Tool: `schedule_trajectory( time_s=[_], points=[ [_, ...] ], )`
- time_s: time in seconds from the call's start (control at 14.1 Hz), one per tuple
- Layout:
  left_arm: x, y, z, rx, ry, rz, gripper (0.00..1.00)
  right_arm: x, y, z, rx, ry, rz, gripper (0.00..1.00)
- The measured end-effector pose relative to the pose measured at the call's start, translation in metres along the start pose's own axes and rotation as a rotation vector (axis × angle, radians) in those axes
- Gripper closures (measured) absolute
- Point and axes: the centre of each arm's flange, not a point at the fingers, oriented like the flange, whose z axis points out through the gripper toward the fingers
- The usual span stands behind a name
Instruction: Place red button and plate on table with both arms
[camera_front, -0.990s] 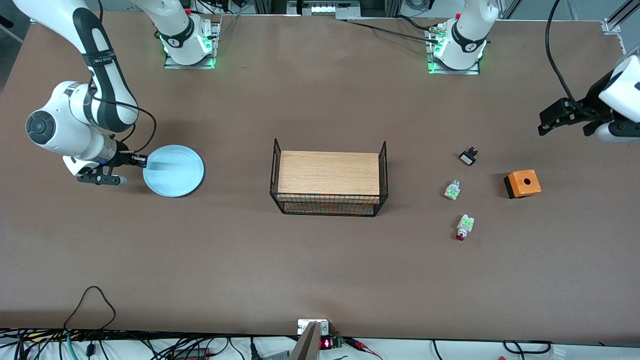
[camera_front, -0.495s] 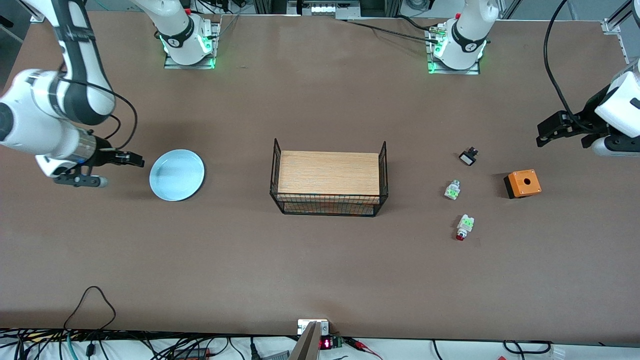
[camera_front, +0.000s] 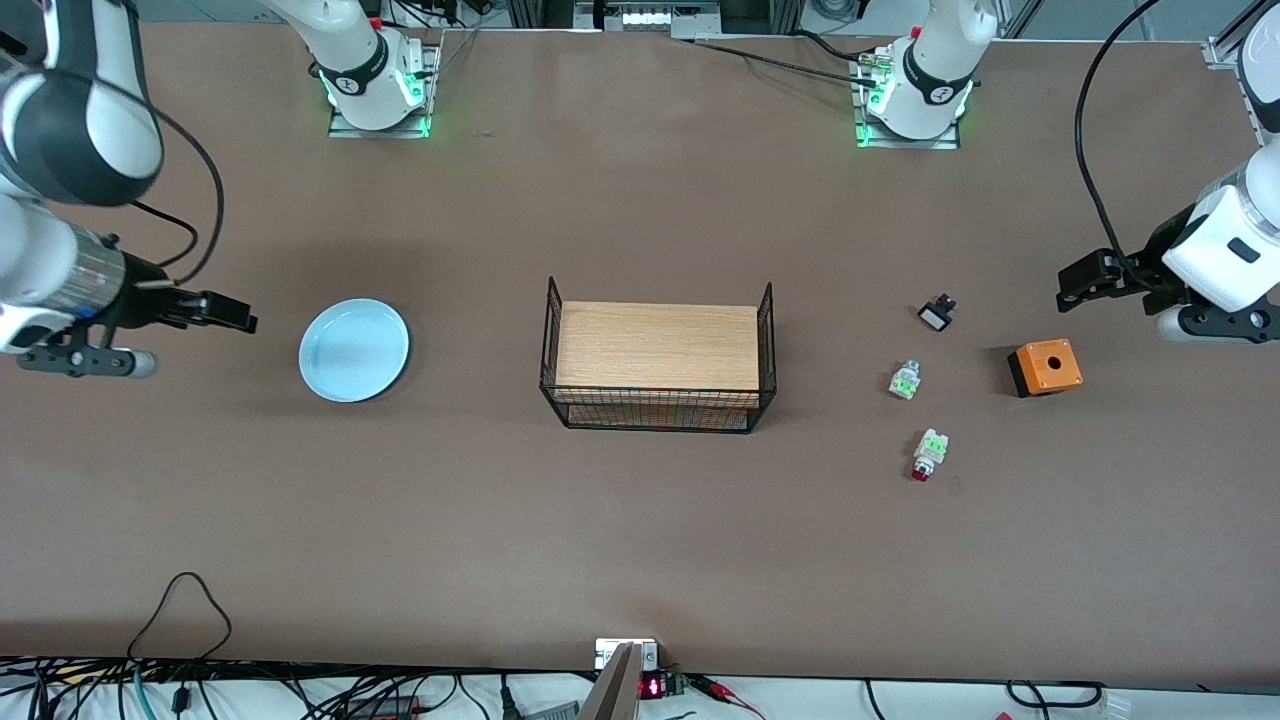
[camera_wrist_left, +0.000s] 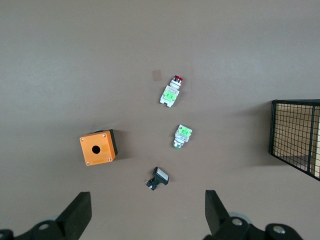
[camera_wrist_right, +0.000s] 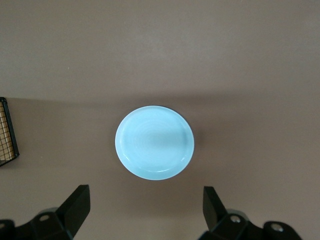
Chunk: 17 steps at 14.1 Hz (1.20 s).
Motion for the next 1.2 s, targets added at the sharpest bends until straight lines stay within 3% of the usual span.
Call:
schedule_trajectory(
  time_s=[0.21, 0.35, 0.64, 0.92, 1.2],
  points=[
    [0.001, -0.001, -0.002, -0.003, 0.005, -0.002, 0.00, -0.001, -0.003, -0.032, -0.049, 0.014, -0.014, 0.00],
    [0.001, 0.001, -0.005, -0.019, 0.012, -0.003, 0.00, -0.001, 0.021, -0.043, -0.046, 0.027, 0.022, 0.00],
    [0.002, 0.002, -0.017, -0.030, 0.036, -0.003, 0.00, -0.007, 0.039, -0.051, -0.049, -0.010, 0.048, 0.00],
    [0.003, 0.002, -0.021, -0.030, 0.044, -0.002, 0.00, -0.007, 0.037, -0.048, -0.046, 0.036, 0.040, 0.00],
    [0.004, 0.002, -0.022, -0.030, 0.056, 0.002, 0.00, -0.011, 0.037, -0.047, -0.046, 0.047, -0.006, 0.00]
  ],
)
